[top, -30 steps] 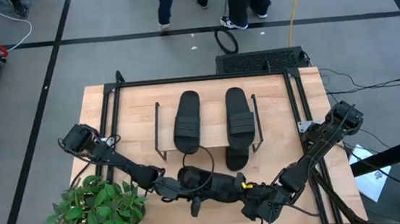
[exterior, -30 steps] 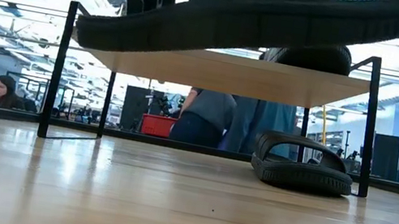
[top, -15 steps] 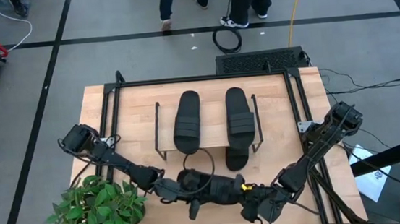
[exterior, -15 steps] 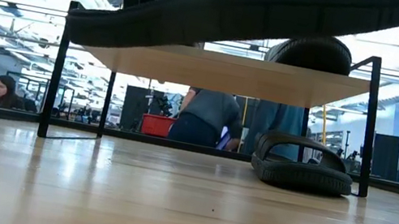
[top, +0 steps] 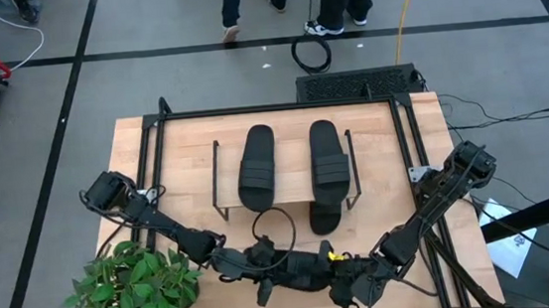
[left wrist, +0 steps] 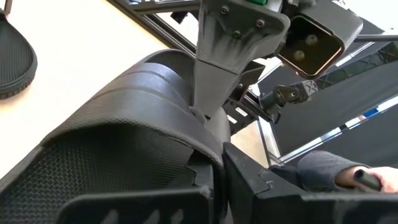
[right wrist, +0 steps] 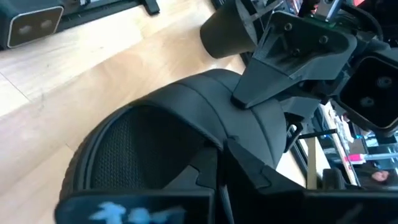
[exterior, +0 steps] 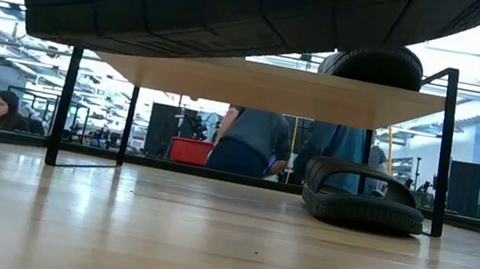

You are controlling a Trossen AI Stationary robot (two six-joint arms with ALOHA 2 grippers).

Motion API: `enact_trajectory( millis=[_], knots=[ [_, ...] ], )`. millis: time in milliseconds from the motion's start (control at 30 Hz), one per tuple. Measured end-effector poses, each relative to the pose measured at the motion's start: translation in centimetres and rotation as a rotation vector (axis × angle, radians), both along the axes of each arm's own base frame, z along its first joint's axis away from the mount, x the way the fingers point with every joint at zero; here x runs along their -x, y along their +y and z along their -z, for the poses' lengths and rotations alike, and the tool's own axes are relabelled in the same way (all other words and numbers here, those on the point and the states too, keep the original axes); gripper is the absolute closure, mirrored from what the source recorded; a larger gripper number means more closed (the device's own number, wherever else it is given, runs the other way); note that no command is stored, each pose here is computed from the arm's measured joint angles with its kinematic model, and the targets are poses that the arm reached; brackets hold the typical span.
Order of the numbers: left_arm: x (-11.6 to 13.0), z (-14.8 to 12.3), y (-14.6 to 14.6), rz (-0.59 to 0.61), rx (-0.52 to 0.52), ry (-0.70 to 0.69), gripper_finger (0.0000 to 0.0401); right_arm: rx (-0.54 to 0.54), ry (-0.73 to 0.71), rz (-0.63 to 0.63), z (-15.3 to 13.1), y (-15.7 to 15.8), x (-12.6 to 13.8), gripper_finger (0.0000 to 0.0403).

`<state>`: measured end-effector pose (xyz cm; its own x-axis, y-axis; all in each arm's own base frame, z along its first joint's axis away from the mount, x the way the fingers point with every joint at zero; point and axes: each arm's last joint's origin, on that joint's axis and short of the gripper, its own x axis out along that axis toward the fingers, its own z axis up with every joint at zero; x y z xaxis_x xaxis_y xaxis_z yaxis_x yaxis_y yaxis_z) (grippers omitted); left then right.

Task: Pick and place slides into the shelf
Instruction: Put the slide under the shelf

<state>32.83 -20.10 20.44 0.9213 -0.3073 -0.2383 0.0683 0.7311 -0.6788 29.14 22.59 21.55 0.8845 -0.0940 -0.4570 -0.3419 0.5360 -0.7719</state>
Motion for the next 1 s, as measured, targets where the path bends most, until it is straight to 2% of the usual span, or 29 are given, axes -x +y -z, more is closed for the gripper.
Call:
enact_trajectory(
  millis=[200,433,567,700,867,1000],
  knots=[
    [0.2,0.0,-0.4,0.048,-0.038,-0.008,0.0344,-0.029,0.030,0.013,0.2,0.7,1.0,0.0400],
    [0.8,-0.2,-1.2,0.232,-0.151,-0.045,0.0297,-0.036,0.100,0.043,1.1,1.6,3.0,0.0401],
    [1.2,-0.7,-1.7,0.298,-0.251,-0.112,0.0288,-0.001,0.140,0.077,1.9,1.8,4.2,0.0402],
    [2.5,-1.4,-1.7,0.261,-0.433,-0.096,0.0312,-0.006,0.095,0.144,1.7,2.1,4.9,0.0402],
    [5.0,-4.2,-1.6,0.183,-0.566,-0.102,0.0387,-0.001,0.093,0.158,1.8,2.2,5.3,0.0402],
    [7.6,-5.4,-1.6,0.133,-0.644,-0.103,0.0392,0.034,0.043,0.208,1.7,2.2,5.7,0.0402]
  ],
)
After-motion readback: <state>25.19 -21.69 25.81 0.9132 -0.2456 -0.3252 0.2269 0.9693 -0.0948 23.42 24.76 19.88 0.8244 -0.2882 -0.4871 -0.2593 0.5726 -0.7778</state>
